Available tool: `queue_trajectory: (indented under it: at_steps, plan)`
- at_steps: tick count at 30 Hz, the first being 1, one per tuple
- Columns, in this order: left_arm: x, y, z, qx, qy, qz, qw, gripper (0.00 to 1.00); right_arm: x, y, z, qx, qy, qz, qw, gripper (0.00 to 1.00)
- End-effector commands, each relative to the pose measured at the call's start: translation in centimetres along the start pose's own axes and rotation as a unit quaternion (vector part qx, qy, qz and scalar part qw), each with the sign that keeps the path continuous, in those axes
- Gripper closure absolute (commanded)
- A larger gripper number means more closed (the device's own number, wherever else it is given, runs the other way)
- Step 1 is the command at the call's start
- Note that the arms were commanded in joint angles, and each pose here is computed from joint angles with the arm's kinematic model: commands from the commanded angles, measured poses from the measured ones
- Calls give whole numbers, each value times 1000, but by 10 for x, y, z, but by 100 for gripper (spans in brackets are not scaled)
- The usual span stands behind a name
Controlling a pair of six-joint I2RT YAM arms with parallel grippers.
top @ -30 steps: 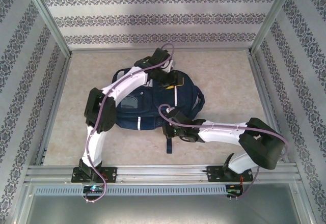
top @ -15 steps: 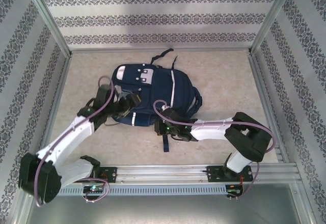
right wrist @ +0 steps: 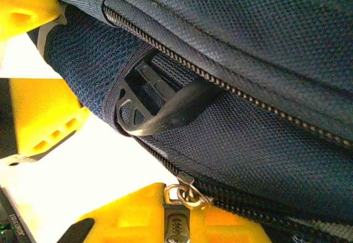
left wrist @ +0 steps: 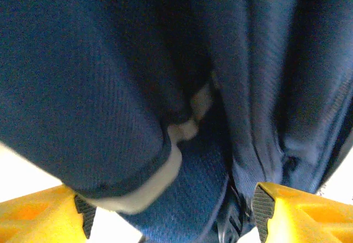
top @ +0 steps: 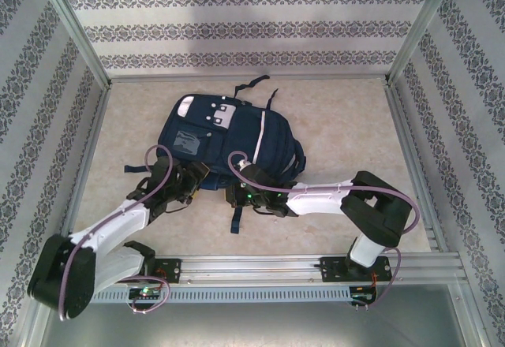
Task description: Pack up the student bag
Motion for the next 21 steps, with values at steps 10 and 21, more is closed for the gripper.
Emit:
queue_trajectory:
  at_steps: [10, 21]
  plan:
    - [22, -18, -6, 12, 8, -71, 997, 74, 2, 5, 0, -17, 44, 12, 999, 100]
    - [23, -23, -9, 25, -7, -89, 996, 100, -20, 22, -15, -28, 112, 40, 993, 100]
Point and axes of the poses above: each hand's point on the last joint's axis, 136 mm out from that joint toward the fingers, its own x axis out along the fingers, its own z axis along the line the jaws close on, y = z × x, the point moved 9 cm from there along -x, back along the fingers, and after that the axes turned 11 degrees about -x, right-handed, at the moved point
